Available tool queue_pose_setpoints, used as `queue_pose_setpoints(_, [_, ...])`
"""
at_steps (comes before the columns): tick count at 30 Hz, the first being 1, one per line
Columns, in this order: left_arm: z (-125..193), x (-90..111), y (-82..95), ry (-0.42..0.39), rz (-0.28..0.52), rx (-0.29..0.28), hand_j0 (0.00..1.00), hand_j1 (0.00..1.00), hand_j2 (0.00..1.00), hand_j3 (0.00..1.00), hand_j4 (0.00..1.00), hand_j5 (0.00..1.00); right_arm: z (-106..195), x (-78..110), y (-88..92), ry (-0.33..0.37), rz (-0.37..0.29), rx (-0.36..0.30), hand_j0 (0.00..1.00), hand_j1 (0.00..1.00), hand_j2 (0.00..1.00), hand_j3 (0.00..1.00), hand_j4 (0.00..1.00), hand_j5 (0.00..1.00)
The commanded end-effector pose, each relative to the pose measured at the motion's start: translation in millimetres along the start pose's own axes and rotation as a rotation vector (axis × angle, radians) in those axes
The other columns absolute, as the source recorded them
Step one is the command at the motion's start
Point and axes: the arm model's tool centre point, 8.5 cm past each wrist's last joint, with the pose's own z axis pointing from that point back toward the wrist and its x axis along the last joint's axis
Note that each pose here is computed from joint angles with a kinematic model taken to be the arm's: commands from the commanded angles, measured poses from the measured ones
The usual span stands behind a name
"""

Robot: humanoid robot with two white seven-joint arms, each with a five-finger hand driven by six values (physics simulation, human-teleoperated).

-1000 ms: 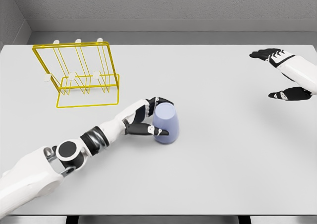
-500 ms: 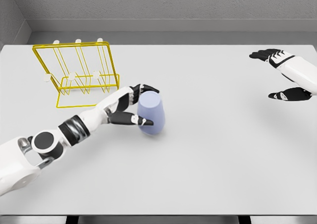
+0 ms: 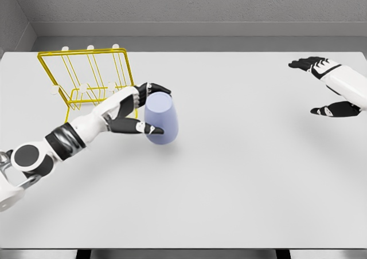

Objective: Place the cup on the cup holder with both arms

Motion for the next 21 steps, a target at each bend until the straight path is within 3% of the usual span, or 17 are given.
queue_pose_setpoints(1, [3,5,5.1,-0.004,-0.01,0.007,0.63,0.63,0.63,0.63,0.63,0.63,1,-0.2,-0.2,0.0,-0.008,-0.005,1.0,1.0,1.0,1.0,1.0,1.0])
queue_pose_setpoints(8, [12,18,26.4,-0.018,-0.062,0.04,0.63,0.63,0.63,0.63,0.63,0.63,1,-0.4,-0.5,0.001,-0.006,-0.004,1.0,1.0,1.0,1.0,1.0,1.0])
queue_pose_setpoints(21, [13,37,43.1,-0.05,-0.113,0.057,0.63,0.63,0.63,0.63,0.63,0.63,3,-1.1,-2.6,0.006,-0.004,-0.013,1.0,1.0,1.0,1.0,1.0,1.0])
